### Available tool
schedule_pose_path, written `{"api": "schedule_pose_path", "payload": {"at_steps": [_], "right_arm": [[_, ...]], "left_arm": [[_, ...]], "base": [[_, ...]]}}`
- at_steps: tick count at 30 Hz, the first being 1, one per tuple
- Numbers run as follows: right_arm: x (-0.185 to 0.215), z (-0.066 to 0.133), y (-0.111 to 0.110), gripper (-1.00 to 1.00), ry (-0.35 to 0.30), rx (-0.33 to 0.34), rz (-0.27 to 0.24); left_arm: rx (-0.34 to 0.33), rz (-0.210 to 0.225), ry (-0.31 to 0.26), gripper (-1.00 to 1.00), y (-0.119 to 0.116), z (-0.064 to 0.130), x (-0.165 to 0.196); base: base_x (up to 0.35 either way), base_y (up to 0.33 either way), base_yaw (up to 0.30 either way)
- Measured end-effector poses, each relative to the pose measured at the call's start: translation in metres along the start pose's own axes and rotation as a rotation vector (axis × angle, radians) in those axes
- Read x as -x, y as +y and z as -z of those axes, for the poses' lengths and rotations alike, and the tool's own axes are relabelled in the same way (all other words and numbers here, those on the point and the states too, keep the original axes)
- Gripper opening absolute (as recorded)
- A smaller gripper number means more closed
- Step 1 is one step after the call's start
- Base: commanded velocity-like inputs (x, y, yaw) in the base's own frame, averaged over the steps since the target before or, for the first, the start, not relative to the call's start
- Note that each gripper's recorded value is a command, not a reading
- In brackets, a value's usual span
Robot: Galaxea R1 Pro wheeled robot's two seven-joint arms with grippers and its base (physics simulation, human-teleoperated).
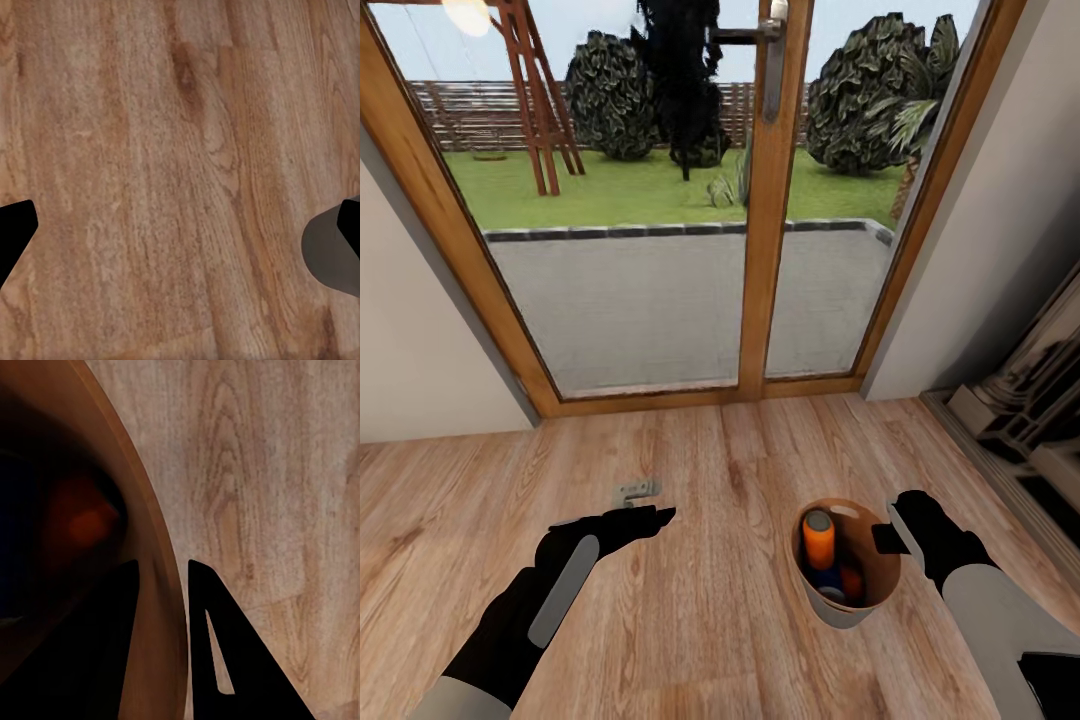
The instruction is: Put the three can of soda from the living room inside the tash can in the kitchen.
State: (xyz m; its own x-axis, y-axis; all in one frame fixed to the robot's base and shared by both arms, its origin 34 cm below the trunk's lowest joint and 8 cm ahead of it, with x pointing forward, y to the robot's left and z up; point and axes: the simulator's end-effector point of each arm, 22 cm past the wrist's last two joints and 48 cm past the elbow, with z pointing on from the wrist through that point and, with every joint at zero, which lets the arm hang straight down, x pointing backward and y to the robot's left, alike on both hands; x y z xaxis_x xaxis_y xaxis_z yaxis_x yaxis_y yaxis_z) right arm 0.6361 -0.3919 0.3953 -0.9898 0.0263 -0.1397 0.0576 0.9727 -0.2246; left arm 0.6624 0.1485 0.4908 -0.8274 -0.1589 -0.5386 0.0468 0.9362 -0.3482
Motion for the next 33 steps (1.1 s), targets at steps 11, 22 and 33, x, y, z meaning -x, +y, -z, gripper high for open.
{"api": "schedule_pose_path", "payload": {"at_steps": [11,22,33], "right_arm": [[-0.003,-0.008,0.002,-1.0,0.0,-0.001,0.001],[-0.006,-0.016,0.003,-1.0,0.0,-0.001,0.001],[-0.007,-0.02,0.004,-1.0,0.0,-0.001,0.0]], "left_arm": [[-0.001,0.0,0.0,1.0,0.003,-0.006,-0.006],[-0.001,0.0,0.0,1.0,0.005,-0.011,-0.012],[-0.001,0.0,0.0,1.0,0.007,-0.014,-0.015]], "base": [[0.0,0.0,0.0],[0.0,0.0,0.0],[0.0,0.0,0.0]]}}
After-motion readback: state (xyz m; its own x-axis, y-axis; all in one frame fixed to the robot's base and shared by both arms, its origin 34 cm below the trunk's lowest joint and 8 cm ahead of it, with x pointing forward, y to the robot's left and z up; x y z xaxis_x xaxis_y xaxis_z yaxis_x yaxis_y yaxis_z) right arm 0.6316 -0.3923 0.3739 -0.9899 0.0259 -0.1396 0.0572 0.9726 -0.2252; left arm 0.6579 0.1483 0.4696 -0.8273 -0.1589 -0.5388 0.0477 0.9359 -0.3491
